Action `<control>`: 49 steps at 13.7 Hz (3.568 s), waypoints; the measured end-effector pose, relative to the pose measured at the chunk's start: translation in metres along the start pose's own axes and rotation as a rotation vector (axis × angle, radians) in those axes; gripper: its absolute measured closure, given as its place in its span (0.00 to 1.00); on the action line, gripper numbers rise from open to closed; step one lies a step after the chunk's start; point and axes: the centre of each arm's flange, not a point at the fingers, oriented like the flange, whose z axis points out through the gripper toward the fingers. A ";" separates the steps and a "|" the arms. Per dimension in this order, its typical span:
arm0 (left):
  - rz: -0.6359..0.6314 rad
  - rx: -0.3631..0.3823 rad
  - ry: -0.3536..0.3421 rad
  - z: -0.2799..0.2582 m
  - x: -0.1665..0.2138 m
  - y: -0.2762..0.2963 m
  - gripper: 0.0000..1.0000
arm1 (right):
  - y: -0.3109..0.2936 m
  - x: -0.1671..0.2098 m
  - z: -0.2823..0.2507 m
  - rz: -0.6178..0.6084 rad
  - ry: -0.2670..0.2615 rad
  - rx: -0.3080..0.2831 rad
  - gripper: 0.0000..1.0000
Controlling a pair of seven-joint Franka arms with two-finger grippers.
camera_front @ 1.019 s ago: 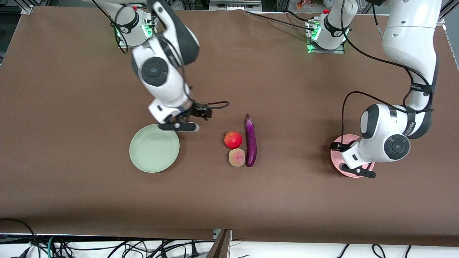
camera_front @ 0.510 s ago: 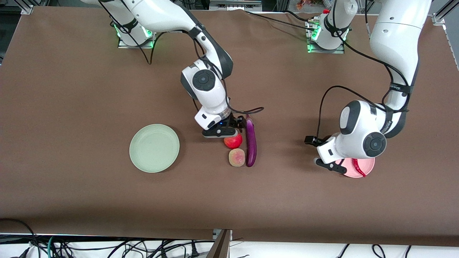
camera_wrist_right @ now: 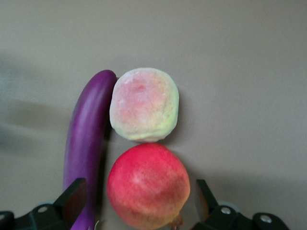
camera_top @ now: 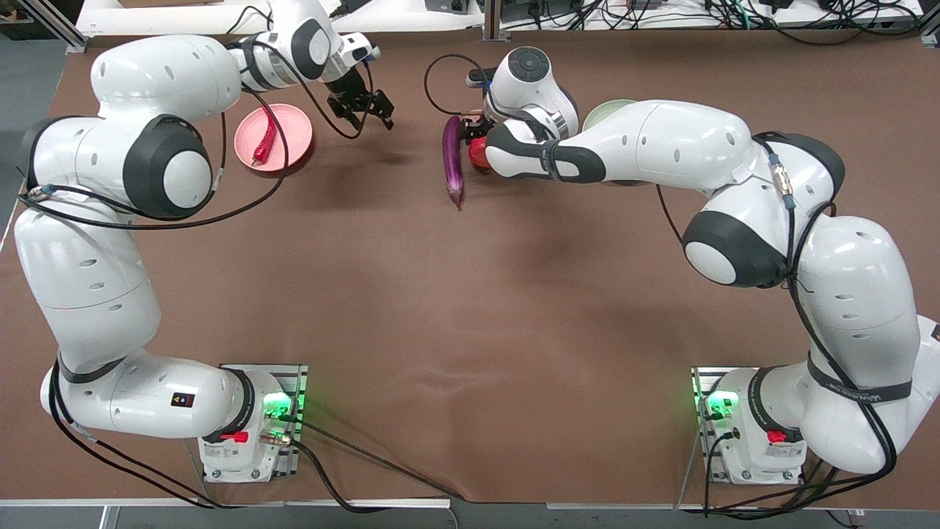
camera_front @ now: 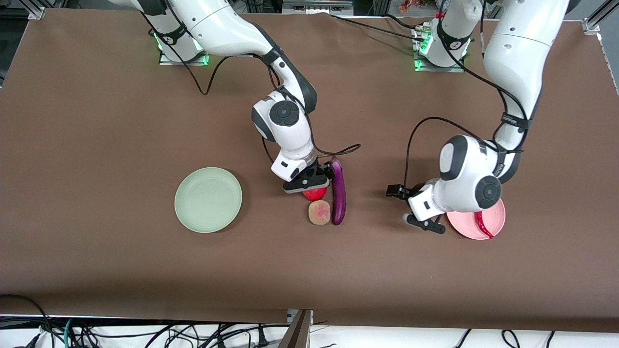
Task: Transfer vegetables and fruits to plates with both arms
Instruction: 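Grasp the eggplant with the left gripper while the right gripper grasps the apple, then lift the eggplant with the left gripper while the right gripper places the apple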
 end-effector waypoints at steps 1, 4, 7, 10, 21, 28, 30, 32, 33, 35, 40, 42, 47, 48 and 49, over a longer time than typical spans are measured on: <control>0.006 0.001 0.001 0.002 0.000 0.005 0.00 | 0.001 -0.001 0.004 -0.004 0.002 -0.001 0.00; 0.005 0.002 -0.001 0.007 0.001 0.005 0.00 | 0.004 -0.010 0.023 -0.009 -0.013 -0.013 0.00; 0.002 0.004 0.007 0.007 0.002 0.004 0.00 | 0.005 -0.013 0.030 -0.010 -0.019 -0.016 0.01; 0.001 0.004 0.009 0.007 0.002 0.003 0.00 | 0.005 -0.011 0.028 -0.009 -0.014 -0.015 0.11; -0.110 -0.008 0.009 0.018 0.004 0.078 0.00 | 0.100 0.036 -0.057 -0.160 -0.175 -0.141 0.11; -0.230 -0.015 0.140 0.120 0.001 0.171 0.00 | 0.312 0.034 -0.072 -0.229 -0.283 -0.191 0.11; -0.243 -0.007 0.159 0.133 0.004 0.160 0.09 | 0.329 0.021 -0.056 -0.217 -0.252 -0.197 0.11; -0.239 0.005 0.171 0.128 0.007 0.154 0.33 | 0.334 0.009 -0.043 -0.215 -0.243 -0.199 0.07; -0.236 0.008 0.176 0.126 0.009 0.154 0.44 | 0.334 0.008 -0.043 -0.211 -0.244 -0.196 0.00; -0.235 0.011 0.179 0.124 0.009 0.153 0.60 | 0.331 0.012 -0.054 -0.168 -0.251 -0.166 0.00; -0.142 0.235 0.127 0.049 0.015 0.122 0.62 | 0.308 0.024 -0.099 -0.059 -0.247 -0.074 0.00; -0.158 0.314 0.110 -0.003 0.012 0.099 0.62 | 0.300 0.026 -0.114 -0.044 -0.265 -0.062 0.00; -0.229 0.521 -0.126 -0.043 -0.018 -0.006 0.62 | 0.277 0.043 -0.160 0.017 -0.297 -0.045 0.00; -0.212 0.532 -0.152 -0.046 -0.021 -0.033 0.62 | 0.270 0.047 -0.166 0.038 -0.297 -0.045 0.00; -0.193 0.529 -0.174 -0.050 -0.024 -0.059 0.62 | 0.259 0.047 -0.168 0.066 -0.294 -0.048 0.00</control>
